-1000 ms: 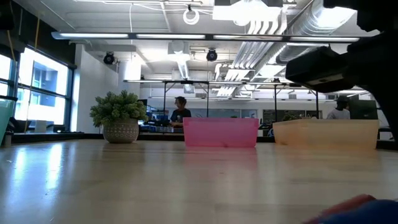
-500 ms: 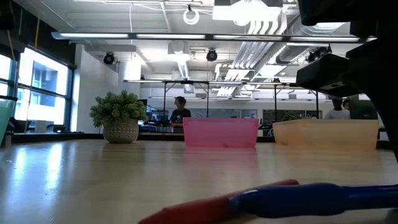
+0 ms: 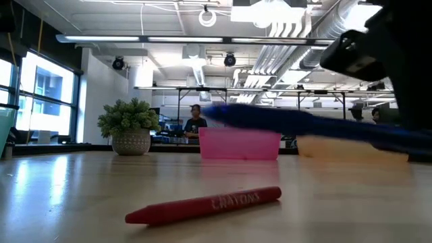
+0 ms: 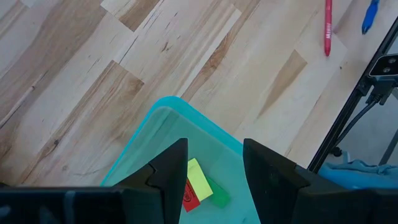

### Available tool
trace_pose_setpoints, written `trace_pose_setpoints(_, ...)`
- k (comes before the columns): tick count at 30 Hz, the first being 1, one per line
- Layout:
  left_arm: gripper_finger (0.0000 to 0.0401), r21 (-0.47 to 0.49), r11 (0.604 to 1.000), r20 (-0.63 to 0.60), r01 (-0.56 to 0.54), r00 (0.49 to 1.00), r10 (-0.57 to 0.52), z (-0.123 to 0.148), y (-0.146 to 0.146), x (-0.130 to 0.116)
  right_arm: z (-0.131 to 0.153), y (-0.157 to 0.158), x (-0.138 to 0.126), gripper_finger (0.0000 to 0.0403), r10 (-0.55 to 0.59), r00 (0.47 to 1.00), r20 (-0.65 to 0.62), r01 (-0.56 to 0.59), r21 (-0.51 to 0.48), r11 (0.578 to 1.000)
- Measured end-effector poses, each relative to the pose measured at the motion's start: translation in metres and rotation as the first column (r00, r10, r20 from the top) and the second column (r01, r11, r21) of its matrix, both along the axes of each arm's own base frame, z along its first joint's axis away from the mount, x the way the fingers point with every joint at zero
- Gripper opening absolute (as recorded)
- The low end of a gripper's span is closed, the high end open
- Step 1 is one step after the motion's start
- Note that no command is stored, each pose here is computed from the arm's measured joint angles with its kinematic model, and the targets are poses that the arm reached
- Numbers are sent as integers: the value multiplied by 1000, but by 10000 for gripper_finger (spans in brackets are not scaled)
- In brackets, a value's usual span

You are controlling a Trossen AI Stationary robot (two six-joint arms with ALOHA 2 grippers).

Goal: Sort crayons/erasers/pens/pencils in bins
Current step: Put the blue pen into the orange bin

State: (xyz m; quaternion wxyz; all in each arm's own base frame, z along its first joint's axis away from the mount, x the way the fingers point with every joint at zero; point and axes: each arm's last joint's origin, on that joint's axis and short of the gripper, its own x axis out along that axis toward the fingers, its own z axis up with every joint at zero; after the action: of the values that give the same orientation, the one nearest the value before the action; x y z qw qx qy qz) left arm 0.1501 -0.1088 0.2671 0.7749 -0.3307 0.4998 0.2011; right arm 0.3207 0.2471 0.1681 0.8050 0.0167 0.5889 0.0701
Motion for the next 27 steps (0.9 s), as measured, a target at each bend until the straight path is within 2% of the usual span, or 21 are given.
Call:
trace_pose_setpoints(6, 142, -11, 1000, 1, -26, 1000, 26, 0, 0, 0, 26, -7, 0, 31, -149, 983, 109, 149, 15, 989)
trace_pose_setpoints(10, 142, 7, 999, 16, -36, 999, 36, 0, 1, 1, 42, -19, 3, 31, -293, 936, 196, 295, 18, 955)
trace_pose_setpoints(14, 142, 48, 997, 50, -54, 997, 51, 1, 2, 1, 58, -40, 11, 30, -447, 838, 313, 465, 20, 885)
trace_pose_setpoints(18, 142, 102, 992, 91, -69, 994, 59, 1, 3, 2, 72, -68, 18, 30, -577, 715, 395, 616, 34, 787)
trace_pose_setpoints(21, 142, 156, 987, 112, -48, 993, 31, 2, 5, 3, 83, -90, 21, 30, -628, 636, 449, 690, 35, 723)
trace_pose_setpoints(27, 142, 244, 970, 120, -13, 993, -17, 2, 12, 8, 108, -131, 18, 30, -660, 531, 531, 779, 0, 627)
